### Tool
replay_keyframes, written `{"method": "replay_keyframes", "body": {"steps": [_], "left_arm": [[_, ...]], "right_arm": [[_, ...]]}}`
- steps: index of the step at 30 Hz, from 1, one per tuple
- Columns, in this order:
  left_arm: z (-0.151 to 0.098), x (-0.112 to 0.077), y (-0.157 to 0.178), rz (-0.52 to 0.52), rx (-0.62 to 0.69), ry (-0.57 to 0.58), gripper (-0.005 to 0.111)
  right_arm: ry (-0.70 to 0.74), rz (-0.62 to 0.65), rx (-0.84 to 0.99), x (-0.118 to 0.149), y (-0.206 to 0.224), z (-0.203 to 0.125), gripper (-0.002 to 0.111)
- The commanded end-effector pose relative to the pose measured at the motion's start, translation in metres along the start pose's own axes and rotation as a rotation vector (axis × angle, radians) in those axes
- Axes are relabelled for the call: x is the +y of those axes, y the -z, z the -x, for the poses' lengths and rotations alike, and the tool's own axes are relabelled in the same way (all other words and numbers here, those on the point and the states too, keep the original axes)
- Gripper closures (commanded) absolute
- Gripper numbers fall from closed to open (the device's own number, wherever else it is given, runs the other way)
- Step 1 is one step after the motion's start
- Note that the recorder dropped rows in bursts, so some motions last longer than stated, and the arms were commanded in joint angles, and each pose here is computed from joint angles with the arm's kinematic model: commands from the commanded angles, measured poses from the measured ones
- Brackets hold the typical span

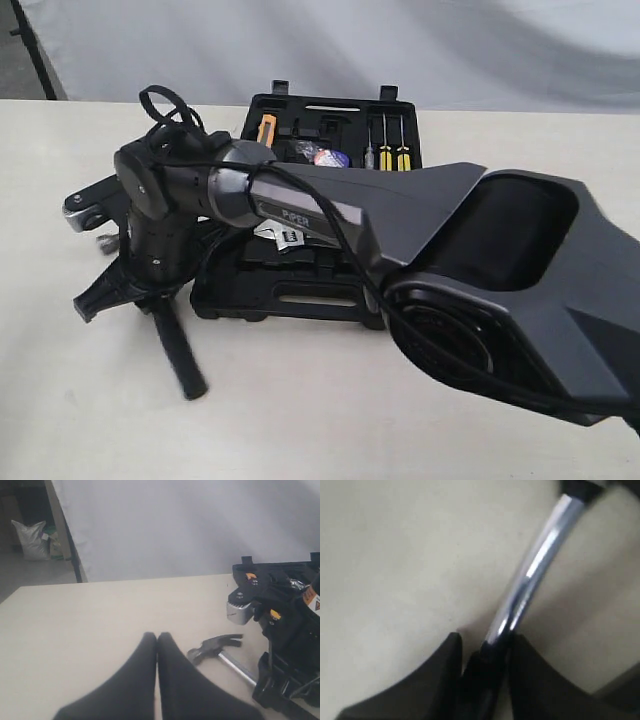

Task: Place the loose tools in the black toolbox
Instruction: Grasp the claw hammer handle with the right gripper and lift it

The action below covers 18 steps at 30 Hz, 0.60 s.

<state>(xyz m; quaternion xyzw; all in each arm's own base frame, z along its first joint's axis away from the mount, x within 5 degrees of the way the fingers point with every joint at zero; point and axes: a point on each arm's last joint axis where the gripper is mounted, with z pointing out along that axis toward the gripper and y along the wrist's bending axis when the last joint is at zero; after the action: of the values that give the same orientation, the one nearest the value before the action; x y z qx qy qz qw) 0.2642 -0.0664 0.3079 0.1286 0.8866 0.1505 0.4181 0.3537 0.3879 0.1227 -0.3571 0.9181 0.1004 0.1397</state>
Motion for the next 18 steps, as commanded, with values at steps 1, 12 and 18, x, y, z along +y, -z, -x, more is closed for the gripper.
{"method": "replay_keyframes", "body": {"steps": [1,12,18], "left_arm": [[-0.002,0.0,0.001,-0.014,-0.007,0.022,0.105],[-0.002,0.0,0.001,-0.014,-0.007,0.022,0.105],[-0.002,0.0,0.001,-0.014,-0.007,0.022,0.105]], "right_arm": [[0.016,0.059,0.119,0.017,0.006,-0.011,0.109],[0.051,0.082,0.292,0.023,0.026,-0.032,0.109],[0.002,0.077,0.371,0.022,0.02,-0.051,0.108]]}}
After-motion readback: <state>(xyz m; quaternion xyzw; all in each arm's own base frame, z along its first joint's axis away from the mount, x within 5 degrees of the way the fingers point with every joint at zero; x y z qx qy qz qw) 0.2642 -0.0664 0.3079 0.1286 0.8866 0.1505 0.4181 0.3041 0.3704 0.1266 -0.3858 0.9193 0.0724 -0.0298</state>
